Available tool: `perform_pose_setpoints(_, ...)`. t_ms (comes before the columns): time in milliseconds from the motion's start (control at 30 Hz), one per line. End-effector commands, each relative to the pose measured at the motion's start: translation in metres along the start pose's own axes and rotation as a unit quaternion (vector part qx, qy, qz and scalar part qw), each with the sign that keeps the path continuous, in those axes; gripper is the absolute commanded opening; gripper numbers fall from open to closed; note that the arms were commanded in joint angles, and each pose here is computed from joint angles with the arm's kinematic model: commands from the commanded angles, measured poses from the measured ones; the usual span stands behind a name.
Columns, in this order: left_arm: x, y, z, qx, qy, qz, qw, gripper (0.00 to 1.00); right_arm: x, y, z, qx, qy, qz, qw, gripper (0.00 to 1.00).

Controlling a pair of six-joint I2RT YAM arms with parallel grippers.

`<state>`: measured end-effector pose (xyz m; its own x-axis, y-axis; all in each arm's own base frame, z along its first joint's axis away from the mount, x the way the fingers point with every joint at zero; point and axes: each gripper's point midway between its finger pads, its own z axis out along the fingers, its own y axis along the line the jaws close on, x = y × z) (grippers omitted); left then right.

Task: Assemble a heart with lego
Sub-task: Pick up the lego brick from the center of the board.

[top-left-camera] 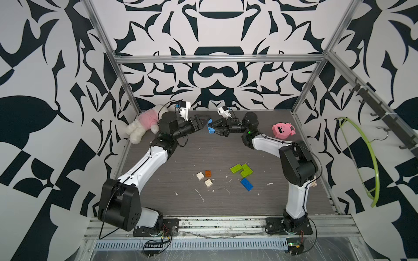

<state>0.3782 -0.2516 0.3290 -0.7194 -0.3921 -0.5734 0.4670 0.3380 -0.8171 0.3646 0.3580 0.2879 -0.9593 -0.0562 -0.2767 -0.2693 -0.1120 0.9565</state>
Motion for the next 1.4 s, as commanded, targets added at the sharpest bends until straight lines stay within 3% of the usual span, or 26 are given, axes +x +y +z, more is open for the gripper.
perform_pose_setpoints(0, 0.012, 0.005, 0.004, 0.003, 0.032, -0.052, 0.998, 0.54, 0.006, 0.034, -0.001, -0.021, 0.010, -0.053, 0.998, 0.24)
perform_pose_setpoints(233, 0.019, 0.016, -0.010, -0.045, 0.020, -0.046, 0.998, 0.55, 0.006, 0.039, 0.000, -0.024, 0.012, -0.058, 0.998, 0.24)
perform_pose_setpoints(900, 0.023, 0.018, 0.004, -0.010, 0.039, -0.085, 0.996, 0.53, 0.012, 0.044, 0.011, -0.042, 0.022, -0.060, 0.997, 0.23)
perform_pose_setpoints(1200, 0.021, 0.019, 0.000, -0.018, 0.030, -0.082, 0.996, 0.18, 0.010, 0.041, 0.011, -0.049, 0.018, -0.051, 0.997, 0.26)
perform_pose_setpoints(1300, 0.020, 0.023, -0.002, -0.038, 0.027, -0.075, 0.996, 0.03, 0.008, 0.036, 0.007, -0.042, 0.010, -0.048, 0.998, 0.45)
perform_pose_setpoints(1367, 0.021, 0.027, -0.002, -0.054, 0.032, -0.070, 0.996, 0.00, 0.002, 0.021, -0.004, -0.020, -0.015, -0.036, 0.999, 0.58)
